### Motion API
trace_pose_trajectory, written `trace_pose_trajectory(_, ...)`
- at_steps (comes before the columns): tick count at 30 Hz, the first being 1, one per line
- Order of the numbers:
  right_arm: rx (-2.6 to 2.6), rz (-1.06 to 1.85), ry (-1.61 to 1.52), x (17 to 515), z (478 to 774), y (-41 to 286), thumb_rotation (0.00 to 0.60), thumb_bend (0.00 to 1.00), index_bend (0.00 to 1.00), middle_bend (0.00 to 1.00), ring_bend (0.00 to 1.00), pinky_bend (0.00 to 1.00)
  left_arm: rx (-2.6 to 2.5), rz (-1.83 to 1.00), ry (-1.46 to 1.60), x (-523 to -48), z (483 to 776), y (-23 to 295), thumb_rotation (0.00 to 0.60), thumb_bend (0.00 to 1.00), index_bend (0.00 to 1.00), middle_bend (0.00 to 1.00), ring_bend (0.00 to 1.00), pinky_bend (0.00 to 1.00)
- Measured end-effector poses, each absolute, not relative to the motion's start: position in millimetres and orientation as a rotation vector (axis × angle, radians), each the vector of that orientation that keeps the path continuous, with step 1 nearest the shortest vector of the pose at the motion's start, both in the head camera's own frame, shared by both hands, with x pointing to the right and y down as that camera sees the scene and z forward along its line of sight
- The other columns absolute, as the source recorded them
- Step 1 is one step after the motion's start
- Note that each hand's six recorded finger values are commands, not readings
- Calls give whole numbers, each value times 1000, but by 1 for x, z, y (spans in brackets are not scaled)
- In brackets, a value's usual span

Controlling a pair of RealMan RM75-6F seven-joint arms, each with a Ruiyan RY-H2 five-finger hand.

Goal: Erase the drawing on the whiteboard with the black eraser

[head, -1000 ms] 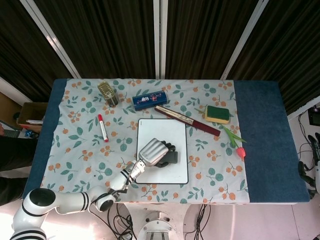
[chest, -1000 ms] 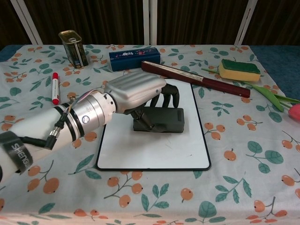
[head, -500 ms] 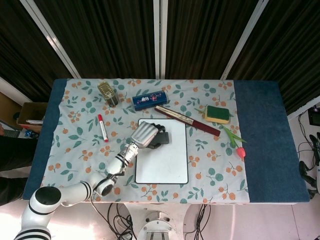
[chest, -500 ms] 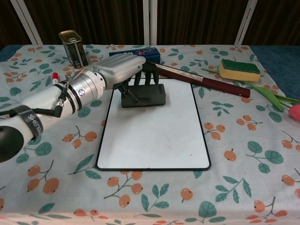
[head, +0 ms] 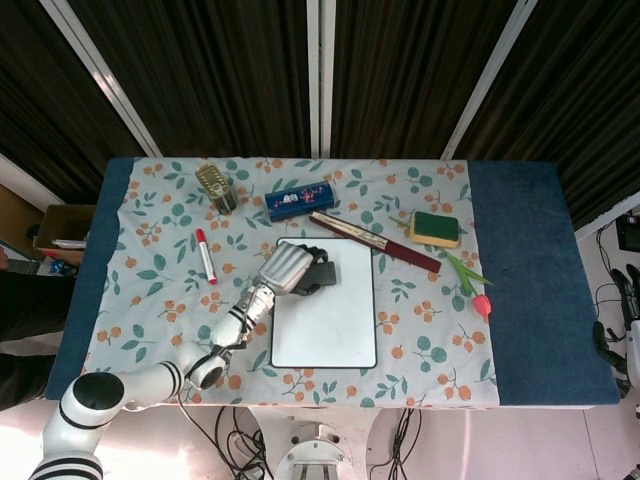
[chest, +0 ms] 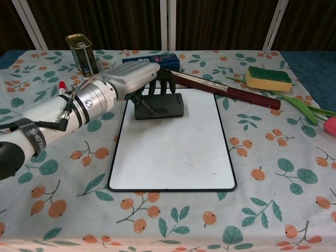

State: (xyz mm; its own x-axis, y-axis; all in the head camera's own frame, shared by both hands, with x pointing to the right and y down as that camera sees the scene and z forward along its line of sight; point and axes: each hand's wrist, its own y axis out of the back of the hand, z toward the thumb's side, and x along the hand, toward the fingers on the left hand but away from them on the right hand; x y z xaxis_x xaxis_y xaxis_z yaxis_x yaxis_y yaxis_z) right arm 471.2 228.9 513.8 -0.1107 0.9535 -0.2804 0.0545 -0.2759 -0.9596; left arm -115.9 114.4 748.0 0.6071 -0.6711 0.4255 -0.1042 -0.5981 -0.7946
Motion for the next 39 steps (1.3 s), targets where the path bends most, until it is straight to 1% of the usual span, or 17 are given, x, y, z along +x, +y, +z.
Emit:
trace_pose_trajectory(5, -1382, 1503, -1183, 476, 515, 230, 600, 383, 0, 0, 0, 0, -2119, -895, 606, -96, 741, 128, 600, 528, 517, 608, 626, 785)
trace_pose_trajectory(12, -1389, 1507, -1182, 476, 518, 228, 600, 383, 0, 0, 0, 0, -2172, -778, 525, -63, 728, 162, 600, 529, 528, 618, 636, 796)
trace_pose_trajectory(18, -1390, 1514, -1184, 478, 520, 228, 600, 383, 0, 0, 0, 0, -2226, -703, 465, -54, 714, 187, 600, 528, 530, 619, 638, 798)
trace_pose_trajectory(22, -1395, 1513, -1183, 477, 522, 229, 600, 383, 0, 0, 0, 0, -2249, -665, 453, -61, 699, 196, 600, 529, 530, 619, 638, 798)
trace_pose_trajectory(26, -1402, 1507, -1178, 475, 523, 229, 600, 383, 0, 0, 0, 0, -2223, -665, 504, -85, 685, 187, 600, 529, 528, 619, 638, 798)
trace_pose_trajectory(30, -1407, 1497, -1171, 472, 523, 228, 600, 383, 0, 0, 0, 0, -2144, -711, 614, -126, 679, 166, 600, 528, 523, 618, 636, 795)
trace_pose_trajectory(35, -1411, 1497, -1162, 469, 524, 229, 600, 383, 0, 0, 0, 0, -2067, -824, 687, -176, 693, 150, 600, 519, 523, 618, 636, 795)
trace_pose_trajectory(39, -1415, 1497, -1159, 468, 525, 229, 600, 383, 0, 0, 0, 0, -2011, -936, 737, -225, 708, 141, 600, 515, 523, 618, 635, 793)
